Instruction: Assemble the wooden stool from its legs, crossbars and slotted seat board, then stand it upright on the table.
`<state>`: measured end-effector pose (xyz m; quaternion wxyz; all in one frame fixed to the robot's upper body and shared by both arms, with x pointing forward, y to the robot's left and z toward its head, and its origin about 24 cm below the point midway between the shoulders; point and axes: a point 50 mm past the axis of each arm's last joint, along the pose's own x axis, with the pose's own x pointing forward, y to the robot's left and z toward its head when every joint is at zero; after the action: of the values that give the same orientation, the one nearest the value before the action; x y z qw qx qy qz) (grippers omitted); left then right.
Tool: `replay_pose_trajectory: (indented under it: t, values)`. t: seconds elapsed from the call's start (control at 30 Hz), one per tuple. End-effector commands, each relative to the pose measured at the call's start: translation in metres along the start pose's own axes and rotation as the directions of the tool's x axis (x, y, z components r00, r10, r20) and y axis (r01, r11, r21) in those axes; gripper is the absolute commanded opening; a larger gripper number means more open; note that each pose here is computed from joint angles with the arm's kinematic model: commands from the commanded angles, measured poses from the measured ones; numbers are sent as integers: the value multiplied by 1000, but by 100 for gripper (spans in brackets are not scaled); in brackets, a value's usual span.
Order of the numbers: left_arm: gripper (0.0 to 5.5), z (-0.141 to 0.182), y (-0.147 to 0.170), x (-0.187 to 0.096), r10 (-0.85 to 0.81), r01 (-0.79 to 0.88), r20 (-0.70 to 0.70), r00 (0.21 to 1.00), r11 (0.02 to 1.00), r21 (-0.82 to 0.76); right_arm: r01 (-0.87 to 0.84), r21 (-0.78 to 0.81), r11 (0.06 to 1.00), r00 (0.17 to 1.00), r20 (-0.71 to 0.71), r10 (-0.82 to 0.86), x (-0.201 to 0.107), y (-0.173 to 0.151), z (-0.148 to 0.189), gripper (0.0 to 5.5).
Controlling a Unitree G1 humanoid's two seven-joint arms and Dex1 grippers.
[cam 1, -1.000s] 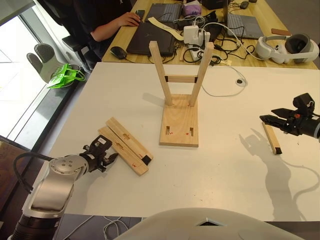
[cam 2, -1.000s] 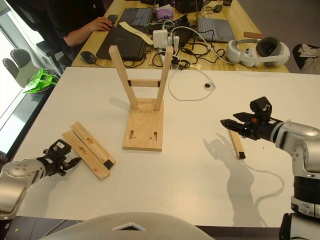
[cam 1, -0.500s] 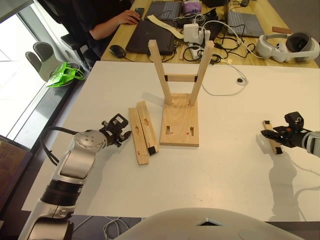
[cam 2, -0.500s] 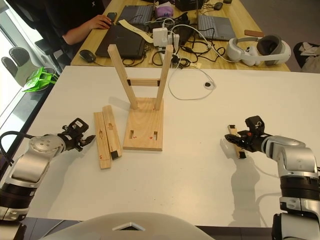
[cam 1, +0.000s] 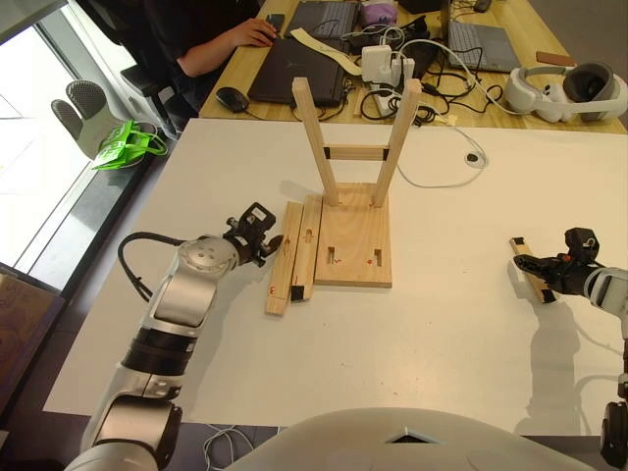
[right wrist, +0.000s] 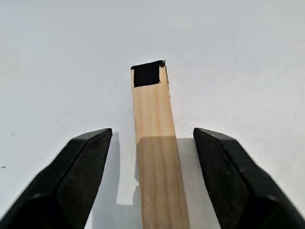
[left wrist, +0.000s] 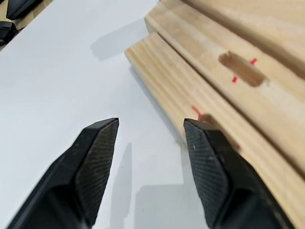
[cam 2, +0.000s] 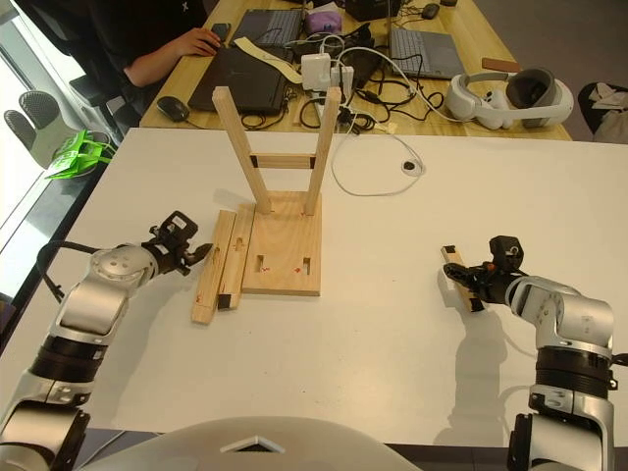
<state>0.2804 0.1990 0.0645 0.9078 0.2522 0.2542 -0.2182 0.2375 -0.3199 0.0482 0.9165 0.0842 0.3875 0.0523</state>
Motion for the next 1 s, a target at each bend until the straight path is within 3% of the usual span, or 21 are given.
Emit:
replay_pose_trajectory:
  t: [0.03,0.3,0.4,0.53,0.7,1.0]
  values:
    - [255,22,-12,10,-21,21,67,998,1000,0,11,-19,1000,999,40,-10,-1,-1,4,323]
    - [255,22,-25,1,-12,15,81,997,999,-28,7,-72,997,994,112,1,-7,0,13,323]
    - [255,8,7,-25,153,-149,56,987,987,-67,32,-81,996,993,118,-22,-10,-4,13,323]
    - [255,-31,37,-55,350,-364,-106,931,915,-173,51,-77,996,994,96,-44,-16,-7,1,323]
    - [255,-65,-13,-41,169,-239,-281,945,941,-239,38,-62,997,999,37,-36,-14,-3,-9,323]
    - [255,-26,-38,1,98,-150,-185,978,944,-292,30,-50,998,998,-59,-33,4,-7,-33,323]
